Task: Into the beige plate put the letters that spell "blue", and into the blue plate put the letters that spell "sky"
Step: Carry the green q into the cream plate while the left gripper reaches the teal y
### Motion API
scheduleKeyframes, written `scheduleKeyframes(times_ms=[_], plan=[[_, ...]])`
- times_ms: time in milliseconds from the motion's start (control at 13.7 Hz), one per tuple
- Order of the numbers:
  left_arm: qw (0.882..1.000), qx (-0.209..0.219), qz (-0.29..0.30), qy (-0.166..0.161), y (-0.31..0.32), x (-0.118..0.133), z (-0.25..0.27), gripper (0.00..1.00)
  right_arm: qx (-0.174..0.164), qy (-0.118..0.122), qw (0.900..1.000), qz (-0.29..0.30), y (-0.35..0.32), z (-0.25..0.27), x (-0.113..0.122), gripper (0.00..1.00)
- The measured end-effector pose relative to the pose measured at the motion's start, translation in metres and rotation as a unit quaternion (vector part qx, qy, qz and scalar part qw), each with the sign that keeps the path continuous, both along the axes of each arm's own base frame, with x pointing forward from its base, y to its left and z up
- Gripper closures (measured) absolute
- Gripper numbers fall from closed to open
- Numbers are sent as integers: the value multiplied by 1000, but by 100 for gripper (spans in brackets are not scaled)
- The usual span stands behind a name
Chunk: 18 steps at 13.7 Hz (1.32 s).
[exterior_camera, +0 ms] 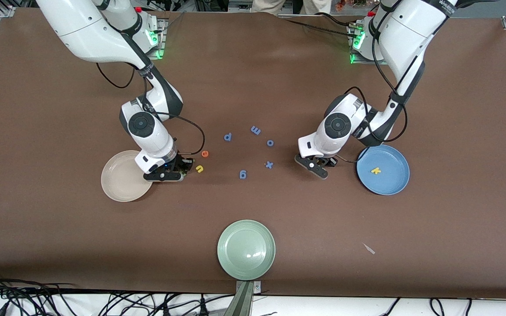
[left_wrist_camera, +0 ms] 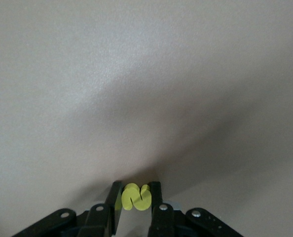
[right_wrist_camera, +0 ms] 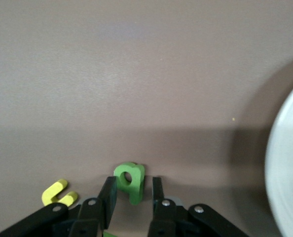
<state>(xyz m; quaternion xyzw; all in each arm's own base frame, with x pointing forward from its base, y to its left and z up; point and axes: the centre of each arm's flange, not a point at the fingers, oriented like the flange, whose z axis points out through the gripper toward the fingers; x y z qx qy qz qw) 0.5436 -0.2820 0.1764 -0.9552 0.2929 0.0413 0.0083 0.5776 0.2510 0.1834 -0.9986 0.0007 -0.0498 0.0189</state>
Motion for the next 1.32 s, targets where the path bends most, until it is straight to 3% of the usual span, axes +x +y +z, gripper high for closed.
scheduleKeyframes(times_ms=[293,512,659,732,1024,1171,1317], plan=[[999,50,-4,2,19,9,53,73,2,-1,1000,5,12,-2,-1,63],[996,89,-7,5,69,23,79,73,2,1,1000,5,12,-5,-1,63],[996,89,-17,23,123,36,74,73,2,1,1000,5,12,-6,-1,66],[995,87,-20,32,149,40,69,73,2,1,1000,5,12,-5,-1,74],[996,73,-8,41,200,36,43,73,-5,-6,1000,25,3,-1,7,74],[997,67,-4,38,210,32,34,58,-28,3,999,46,-12,13,16,74],[997,66,-6,35,206,32,38,37,-59,19,995,78,-41,40,25,74]])
